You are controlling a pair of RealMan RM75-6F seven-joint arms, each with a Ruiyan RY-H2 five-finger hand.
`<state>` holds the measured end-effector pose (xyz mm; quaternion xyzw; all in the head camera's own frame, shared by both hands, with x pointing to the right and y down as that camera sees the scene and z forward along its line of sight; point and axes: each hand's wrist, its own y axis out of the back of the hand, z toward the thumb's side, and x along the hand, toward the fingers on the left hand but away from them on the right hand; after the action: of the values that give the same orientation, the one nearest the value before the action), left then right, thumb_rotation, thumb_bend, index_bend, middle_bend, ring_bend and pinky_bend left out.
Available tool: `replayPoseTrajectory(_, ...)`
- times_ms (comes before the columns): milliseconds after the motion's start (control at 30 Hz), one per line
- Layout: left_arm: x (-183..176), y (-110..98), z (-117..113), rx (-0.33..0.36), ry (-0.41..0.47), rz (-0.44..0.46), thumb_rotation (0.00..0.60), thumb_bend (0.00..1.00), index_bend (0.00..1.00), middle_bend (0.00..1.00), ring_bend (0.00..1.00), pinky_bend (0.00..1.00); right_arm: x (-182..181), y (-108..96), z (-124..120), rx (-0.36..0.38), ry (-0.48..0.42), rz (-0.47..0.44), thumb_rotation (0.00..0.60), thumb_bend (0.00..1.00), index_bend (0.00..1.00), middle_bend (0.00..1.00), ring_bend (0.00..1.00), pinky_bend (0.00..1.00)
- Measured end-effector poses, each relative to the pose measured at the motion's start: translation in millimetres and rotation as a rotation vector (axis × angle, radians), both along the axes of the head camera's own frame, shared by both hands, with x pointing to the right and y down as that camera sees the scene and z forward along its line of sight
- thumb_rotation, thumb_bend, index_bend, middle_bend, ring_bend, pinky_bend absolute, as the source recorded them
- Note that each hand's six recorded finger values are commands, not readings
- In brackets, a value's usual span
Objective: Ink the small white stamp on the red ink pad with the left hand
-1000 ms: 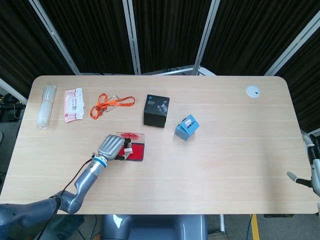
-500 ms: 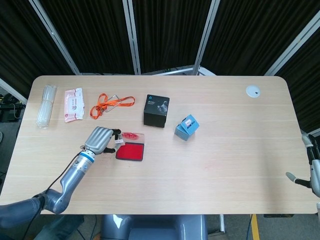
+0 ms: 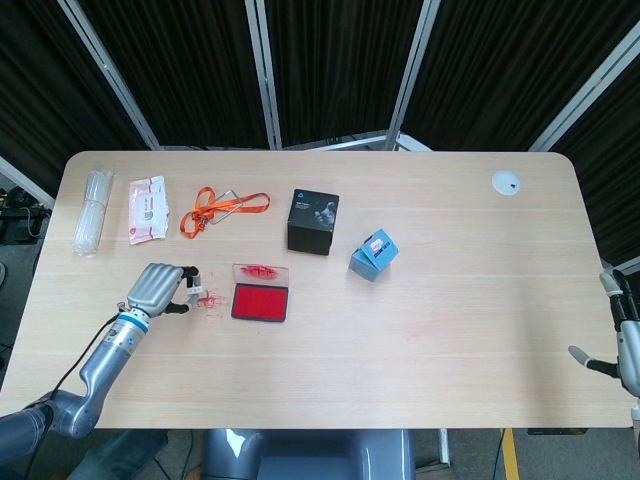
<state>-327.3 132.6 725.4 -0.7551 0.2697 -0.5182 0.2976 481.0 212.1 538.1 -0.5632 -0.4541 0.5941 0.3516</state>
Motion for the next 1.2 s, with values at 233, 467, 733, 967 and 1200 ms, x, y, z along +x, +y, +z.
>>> replayPoseTrajectory(233, -2.6, 14.9, 11.2, -0.030, 0.001, 0.007, 0.600, 0.36, 0.55, 0.51, 0.84, 0.91, 0.1, 0.1, -1.1, 0.003, -0.002, 0.000, 0.600, 0.00, 0.00, 0.00, 0.00, 0.00)
replayPoseTrajectory(467, -1.5, 21.8, 18.2, -0.040, 0.002, 0.013, 0.600, 0.36, 0.53, 0.48, 0.84, 0.91, 0.5, -0.4, -0.5, 0.000, -0.004, 0.002, 0.600, 0.00, 0.00, 0.00, 0.00, 0.00)
replayPoseTrajectory(733, 3.7, 26.3, 22.2, -0.051, 0.011, 0.022, 0.600, 0.29, 0.40, 0.34, 0.83, 0.90, 0.7, -0.8, -1.1, 0.002, -0.002, 0.003, 0.600, 0.00, 0.00, 0.00, 0.00, 0.00)
replayPoseTrajectory(967, 3.1, 28.0, 23.3, -0.051, 0.004, 0.029, 0.600, 0.17, 0.33, 0.25, 0.82, 0.89, 0.8, -1.0, -1.3, 0.001, 0.001, 0.001, 0.600, 0.00, 0.00, 0.00, 0.00, 0.00)
replayPoseTrajectory(1200, -0.3, 25.8, 17.8, -0.029, 0.016, 0.022, 0.600, 0.13, 0.28, 0.20, 0.81, 0.87, -0.1, -0.8, -1.2, 0.001, -0.001, 0.000, 0.600, 0.00, 0.00, 0.00, 0.00, 0.00)
